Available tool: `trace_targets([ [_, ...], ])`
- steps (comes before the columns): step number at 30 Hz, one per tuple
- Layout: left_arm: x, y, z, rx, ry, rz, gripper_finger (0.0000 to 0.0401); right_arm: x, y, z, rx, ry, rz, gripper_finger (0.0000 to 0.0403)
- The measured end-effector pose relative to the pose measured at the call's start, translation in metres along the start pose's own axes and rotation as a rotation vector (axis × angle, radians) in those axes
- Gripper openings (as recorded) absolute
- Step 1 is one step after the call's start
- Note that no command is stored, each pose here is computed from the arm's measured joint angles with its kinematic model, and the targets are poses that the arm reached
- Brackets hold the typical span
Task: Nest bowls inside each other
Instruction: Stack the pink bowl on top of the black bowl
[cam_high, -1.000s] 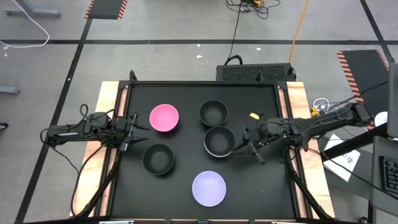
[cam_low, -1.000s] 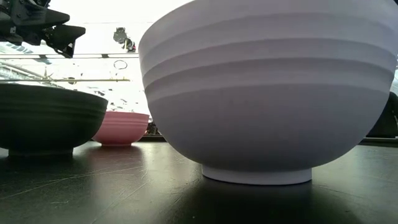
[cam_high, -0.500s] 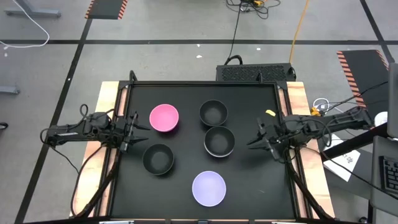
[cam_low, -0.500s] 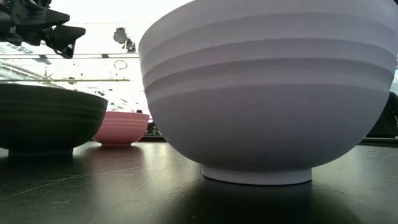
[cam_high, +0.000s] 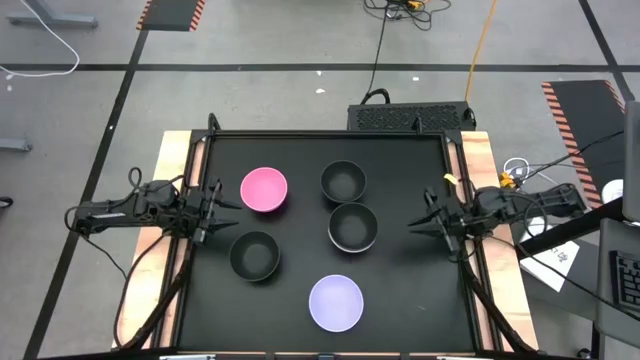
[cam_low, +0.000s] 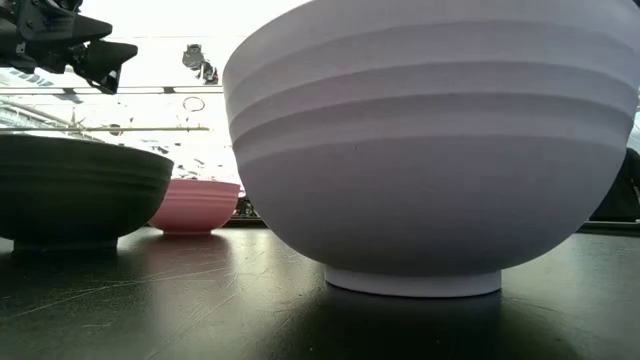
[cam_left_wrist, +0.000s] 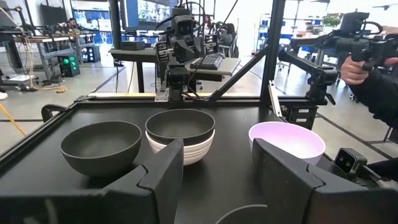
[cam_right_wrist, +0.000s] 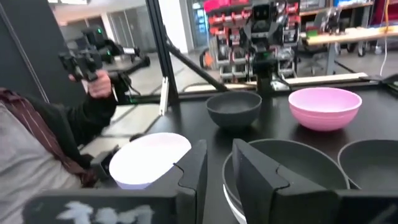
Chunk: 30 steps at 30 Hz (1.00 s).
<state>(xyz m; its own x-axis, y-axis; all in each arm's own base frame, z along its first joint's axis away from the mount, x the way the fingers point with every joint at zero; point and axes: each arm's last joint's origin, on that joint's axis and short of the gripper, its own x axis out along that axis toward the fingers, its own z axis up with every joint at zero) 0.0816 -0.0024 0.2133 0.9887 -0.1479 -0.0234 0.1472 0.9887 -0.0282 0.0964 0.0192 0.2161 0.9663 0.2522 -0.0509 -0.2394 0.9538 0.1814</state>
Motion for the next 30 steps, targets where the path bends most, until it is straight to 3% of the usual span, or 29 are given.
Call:
trace_targets([
  [7, 0.0, 0.0, 0.0, 0.003, -0.001, 0.0, 0.0196, -0.009, 0.0, -0.006, 0.012, 0.003, 0.027, 0.0068],
  [11, 0.0, 0.0, 0.0, 0.003, -0.001, 0.0, 0.0196, -0.012, 0.005, -0.006, 0.006, 0.006, 0.179, 0.0068],
  [16, 0.0, 0.0, 0.0, 0.003, -0.002, 0.0, 0.0196, -0.018, 0.005, -0.008, 0.006, 0.006, 0.185, 0.0068],
  [21, 0.0, 0.0, 0.0, 0.003, -0.003, 0.001, 0.0196, -0.018, 0.005, -0.009, -0.025, 0.013, 0.168, 0.0068],
  [25, 0.0, 0.0, 0.0, 0.003, -0.003, 0.001, 0.0196, -0.018, 0.001, -0.01, -0.033, 0.011, 0.037, 0.0068],
  [30, 0.0, 0.0, 0.0, 0.003, -0.002, 0.004, 0.0196, -0.014, -0.003, -0.019, -0.024, 0.031, -0.027, 0.0068],
])
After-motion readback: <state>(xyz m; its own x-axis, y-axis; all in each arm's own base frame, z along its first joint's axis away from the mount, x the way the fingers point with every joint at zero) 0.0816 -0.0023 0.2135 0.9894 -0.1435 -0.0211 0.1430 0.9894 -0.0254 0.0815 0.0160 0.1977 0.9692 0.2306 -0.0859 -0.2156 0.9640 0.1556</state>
